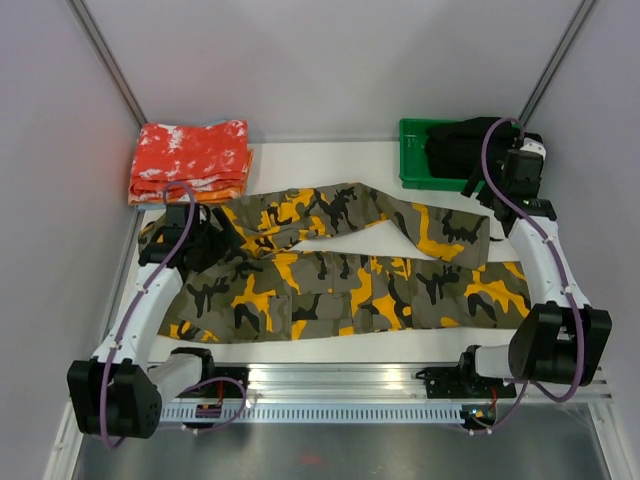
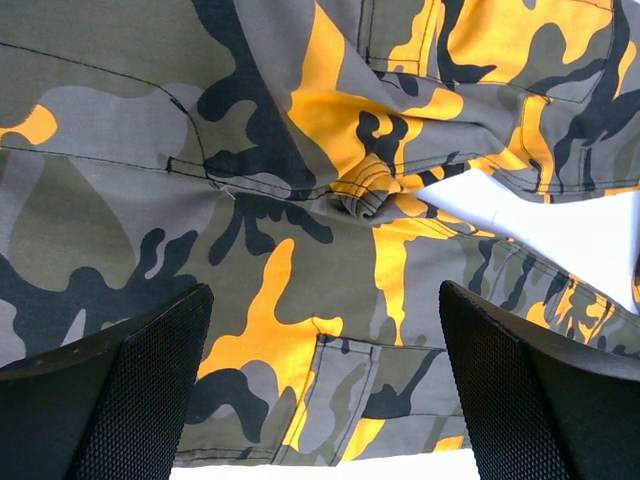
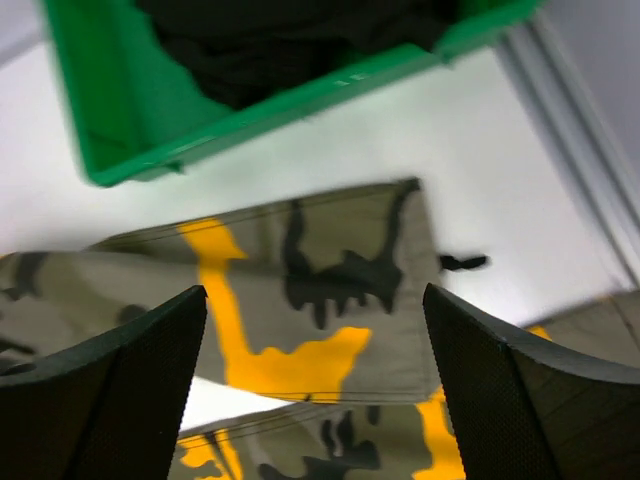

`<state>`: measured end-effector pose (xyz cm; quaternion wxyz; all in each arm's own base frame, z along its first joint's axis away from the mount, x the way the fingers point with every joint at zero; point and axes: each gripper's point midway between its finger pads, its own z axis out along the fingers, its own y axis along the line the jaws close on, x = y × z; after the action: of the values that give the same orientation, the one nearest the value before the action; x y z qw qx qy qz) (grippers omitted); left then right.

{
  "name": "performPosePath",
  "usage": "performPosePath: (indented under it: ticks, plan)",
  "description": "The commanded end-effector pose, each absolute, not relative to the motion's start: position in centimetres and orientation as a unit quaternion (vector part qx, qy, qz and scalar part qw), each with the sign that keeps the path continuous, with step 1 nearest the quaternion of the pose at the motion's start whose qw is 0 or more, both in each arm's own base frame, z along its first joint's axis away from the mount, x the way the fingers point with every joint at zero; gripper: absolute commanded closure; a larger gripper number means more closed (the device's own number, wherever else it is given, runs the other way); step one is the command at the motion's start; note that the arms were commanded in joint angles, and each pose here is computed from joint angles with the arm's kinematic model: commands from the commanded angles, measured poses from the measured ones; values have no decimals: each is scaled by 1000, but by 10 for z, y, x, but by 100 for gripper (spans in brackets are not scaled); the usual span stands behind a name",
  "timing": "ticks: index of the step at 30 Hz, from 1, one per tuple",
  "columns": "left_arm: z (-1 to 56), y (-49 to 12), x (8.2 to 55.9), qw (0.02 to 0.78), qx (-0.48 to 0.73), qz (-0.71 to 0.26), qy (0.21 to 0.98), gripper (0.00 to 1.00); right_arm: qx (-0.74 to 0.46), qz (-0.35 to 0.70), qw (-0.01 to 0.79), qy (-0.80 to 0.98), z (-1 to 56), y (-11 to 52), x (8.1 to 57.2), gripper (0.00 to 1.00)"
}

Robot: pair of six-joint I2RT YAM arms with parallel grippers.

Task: Fold and stack the trousers
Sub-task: Flatten the trousers out

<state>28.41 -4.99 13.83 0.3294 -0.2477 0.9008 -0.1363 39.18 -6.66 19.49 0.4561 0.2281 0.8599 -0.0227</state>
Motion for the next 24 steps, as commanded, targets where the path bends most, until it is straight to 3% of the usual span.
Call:
performPosePath:
  ticks: [1,3,6,7,10,15,22,24]
  plan:
    - [147,-60,292,341,-231,-169,896,3,171,81,492,850,221,-16,409,7]
    - [154,-76,294,345,-201,-204,894,12,169,52,465,868,192,-11,414,13]
    - [177,-90,303,375,-160,-193,892,18,209,31,405,890,138,-18,415,40]
    - [181,-94,305,380,-145,-191,893,20,218,24,395,892,126,-21,415,56]
    - [191,-119,314,382,-108,-200,896,30,239,2,358,903,88,-27,411,72]
    - [190,-186,331,367,-44,-223,902,55,243,-21,323,914,52,-33,407,88]
    - [158,-252,361,340,-7,-202,919,66,264,-36,285,921,16,-47,402,100]
    - [145,-262,371,333,-7,-189,924,76,280,-38,276,919,7,-56,401,100]
